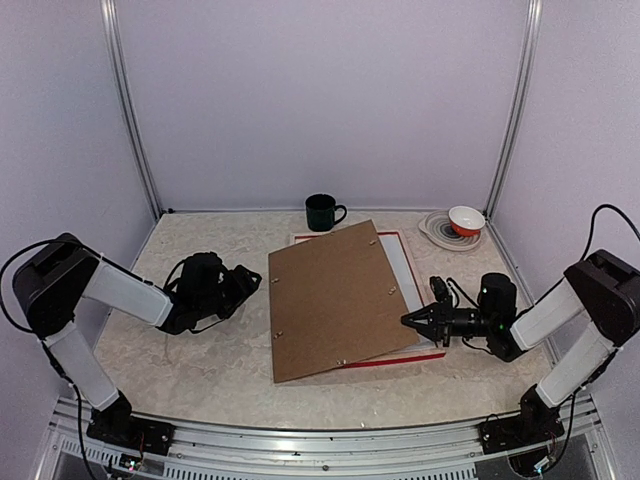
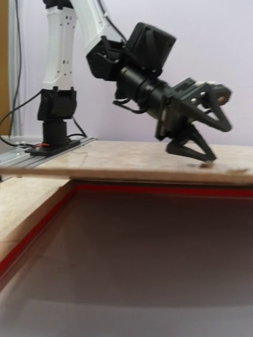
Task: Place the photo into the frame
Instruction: Move the backboard to the frame body, then move the frame body to the center of the board.
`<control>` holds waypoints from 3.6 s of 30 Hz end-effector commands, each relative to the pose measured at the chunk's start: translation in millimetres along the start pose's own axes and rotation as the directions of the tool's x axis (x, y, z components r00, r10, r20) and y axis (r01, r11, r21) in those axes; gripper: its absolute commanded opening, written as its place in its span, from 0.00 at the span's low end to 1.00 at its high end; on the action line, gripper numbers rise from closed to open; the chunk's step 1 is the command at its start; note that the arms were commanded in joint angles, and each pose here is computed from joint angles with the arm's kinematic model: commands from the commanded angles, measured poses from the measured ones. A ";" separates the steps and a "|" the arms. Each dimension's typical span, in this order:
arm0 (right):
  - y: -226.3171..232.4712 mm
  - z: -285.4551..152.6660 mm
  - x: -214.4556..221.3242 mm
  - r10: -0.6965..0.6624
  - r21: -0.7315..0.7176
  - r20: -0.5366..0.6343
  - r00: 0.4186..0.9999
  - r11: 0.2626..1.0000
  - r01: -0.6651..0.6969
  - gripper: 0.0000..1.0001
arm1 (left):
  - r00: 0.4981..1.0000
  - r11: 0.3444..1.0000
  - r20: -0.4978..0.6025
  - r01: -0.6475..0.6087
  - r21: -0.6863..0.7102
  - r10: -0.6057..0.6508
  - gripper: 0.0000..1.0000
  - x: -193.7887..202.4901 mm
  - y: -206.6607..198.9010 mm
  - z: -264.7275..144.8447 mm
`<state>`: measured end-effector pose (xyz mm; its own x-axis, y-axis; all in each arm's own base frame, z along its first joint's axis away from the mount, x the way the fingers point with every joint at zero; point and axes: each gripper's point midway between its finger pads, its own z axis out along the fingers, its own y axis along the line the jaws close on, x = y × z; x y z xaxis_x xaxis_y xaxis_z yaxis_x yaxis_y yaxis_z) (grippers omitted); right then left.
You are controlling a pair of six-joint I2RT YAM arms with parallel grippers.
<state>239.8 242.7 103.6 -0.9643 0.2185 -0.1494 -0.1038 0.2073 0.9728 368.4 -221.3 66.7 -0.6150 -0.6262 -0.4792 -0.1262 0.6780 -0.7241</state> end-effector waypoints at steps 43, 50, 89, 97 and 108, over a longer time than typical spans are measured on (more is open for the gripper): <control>24.9 -111.6 -88.5 -0.324 0.691 0.185 0.928 0.714 0.112 0.99 | 0.989 0.994 0.118 0.099 -0.038 -0.094 0.99 -35.9 -50.0 45.3; 25.7 -113.6 -86.7 -0.278 0.688 0.216 0.936 0.723 0.056 0.99 | 0.991 0.997 0.131 0.030 -0.070 -0.021 0.99 -58.8 -62.9 62.8; -39.1 -52.1 -178.2 -0.326 0.698 0.167 0.931 0.706 0.122 0.99 | 0.987 0.982 0.100 -0.109 -0.155 0.126 0.99 -73.4 -18.6 27.5; -46.3 -48.0 -173.0 -0.336 0.706 0.103 0.936 0.688 0.170 0.99 | 0.993 0.994 0.081 -0.078 -0.078 0.084 0.99 -74.1 -41.1 52.0; -54.7 -26.6 -187.6 -0.342 0.663 0.065 0.937 0.717 0.215 0.99 | 0.992 0.992 0.059 -0.110 -0.057 0.113 0.99 -63.9 -53.6 79.8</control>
<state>401.4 153.7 73.3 -0.8696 0.2175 -0.4433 -0.0554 0.8491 0.5253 469.4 -236.2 95.2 -0.5713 -0.5883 -0.5723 -0.1409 0.7573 -0.6377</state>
